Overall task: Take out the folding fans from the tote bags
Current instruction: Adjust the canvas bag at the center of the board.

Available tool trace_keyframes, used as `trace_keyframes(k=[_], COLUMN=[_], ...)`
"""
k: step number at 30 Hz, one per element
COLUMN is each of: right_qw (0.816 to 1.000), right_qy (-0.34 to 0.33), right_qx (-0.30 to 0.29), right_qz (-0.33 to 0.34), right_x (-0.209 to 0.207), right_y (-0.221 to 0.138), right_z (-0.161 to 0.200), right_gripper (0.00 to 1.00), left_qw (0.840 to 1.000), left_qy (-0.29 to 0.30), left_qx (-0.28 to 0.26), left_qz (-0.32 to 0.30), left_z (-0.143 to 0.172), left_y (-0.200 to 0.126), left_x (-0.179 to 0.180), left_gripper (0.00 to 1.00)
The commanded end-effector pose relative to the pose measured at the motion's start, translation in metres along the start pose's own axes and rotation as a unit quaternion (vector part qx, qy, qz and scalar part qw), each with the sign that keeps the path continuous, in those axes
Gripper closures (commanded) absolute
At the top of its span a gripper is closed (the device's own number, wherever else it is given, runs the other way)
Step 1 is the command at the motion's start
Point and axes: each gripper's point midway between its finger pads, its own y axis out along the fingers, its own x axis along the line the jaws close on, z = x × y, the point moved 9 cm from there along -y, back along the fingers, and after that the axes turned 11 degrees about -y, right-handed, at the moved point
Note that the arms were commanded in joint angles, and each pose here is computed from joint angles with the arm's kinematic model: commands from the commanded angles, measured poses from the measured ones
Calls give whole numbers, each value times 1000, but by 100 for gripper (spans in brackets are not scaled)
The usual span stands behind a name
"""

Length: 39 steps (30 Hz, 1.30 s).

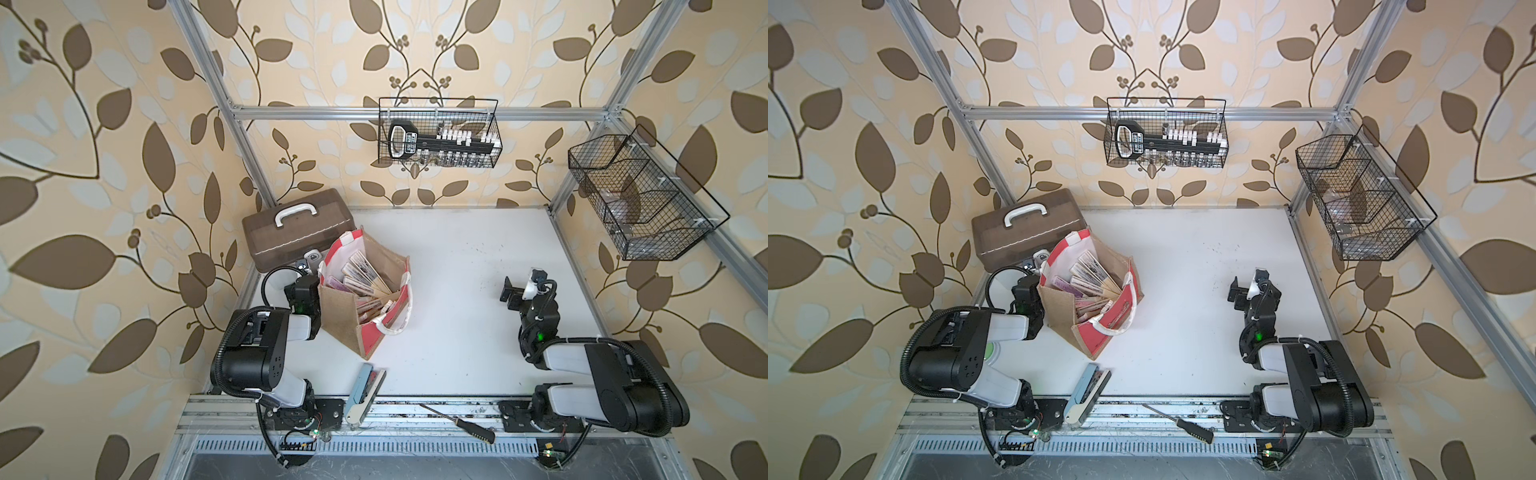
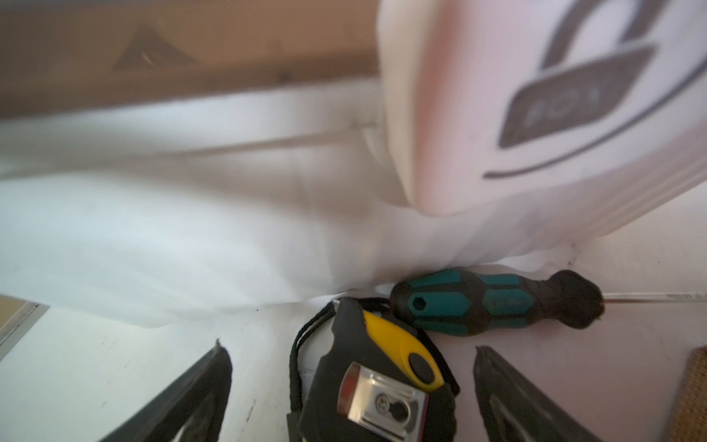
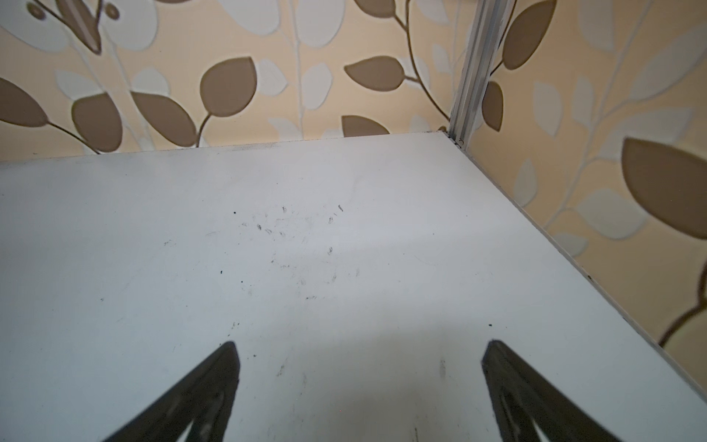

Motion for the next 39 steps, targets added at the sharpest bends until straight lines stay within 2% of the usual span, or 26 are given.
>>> trace_keyframes(k=[1,3,5,6,8,10,14,16,18,20,23,25,27,30,34,39], right_qw=[1000,1000,1000,999,998,999,996,991,983,976,957,945,943,947,948,935], right_qy=[-1,-2,-15,-17,-22,-21,84,135,181,214,269,289,286,250,217,195], right_qx=[-13,-15,-19,-27,-33,-22,-16,-2,12,24,41,47,60,84,120,157], right_qz=[-2,0,16,14,43,37,28,17,0,-35,-102,-142,-161,-182,-198,-253], right_x=[0,1,5,4,4,4,-9,-15,-18,-17,-7,8,26,63,115,183], right_y=[3,2,-2,-6,-15,-22,-36,-43,-53,-64,-82,-94,-105,-123,-147,-167], right_z=[-8,-8,-14,-16,-22,-39,-70,-83,-96,-109,-130,-146,-159,-183,-212,-231], right_gripper=[0,0,0,0,0,0,0,0,2,3,8,10,10,10,10,14], left_qw=[998,997,997,995,987,986,975,964,966,963,969,976,981,985,985,976], left_qy=[-7,-13,-4,1,-1,-45,-153,-216,-237,-256,-241,-215,-192,-152,-97,-58], left_qx=[-51,-65,-76,-96,-127,-117,-125,-121,-85,-42,2,21,30,59,122,193], left_qz=[-25,-37,-24,-26,-99,-107,-102,-99,-66,-67,-59,-29,16,49,68,86], left_z=[-11,-12,-12,-19,-39,-60,-82,-88,-101,-122,-162,-183,-198,-213,-219,-207], left_y=[-10,-15,-20,-26,-44,-63,-92,-102,-112,-131,-168,-191,-210,-230,-236,-220], left_x=[-3,-1,-3,-8,-14,-13,-10,-7,-11,-12,-18,-23,-29,-34,-43,-54], left_gripper=[1,1,1,1,1,1,1,1,1,2,5,6,7,8,8,8])
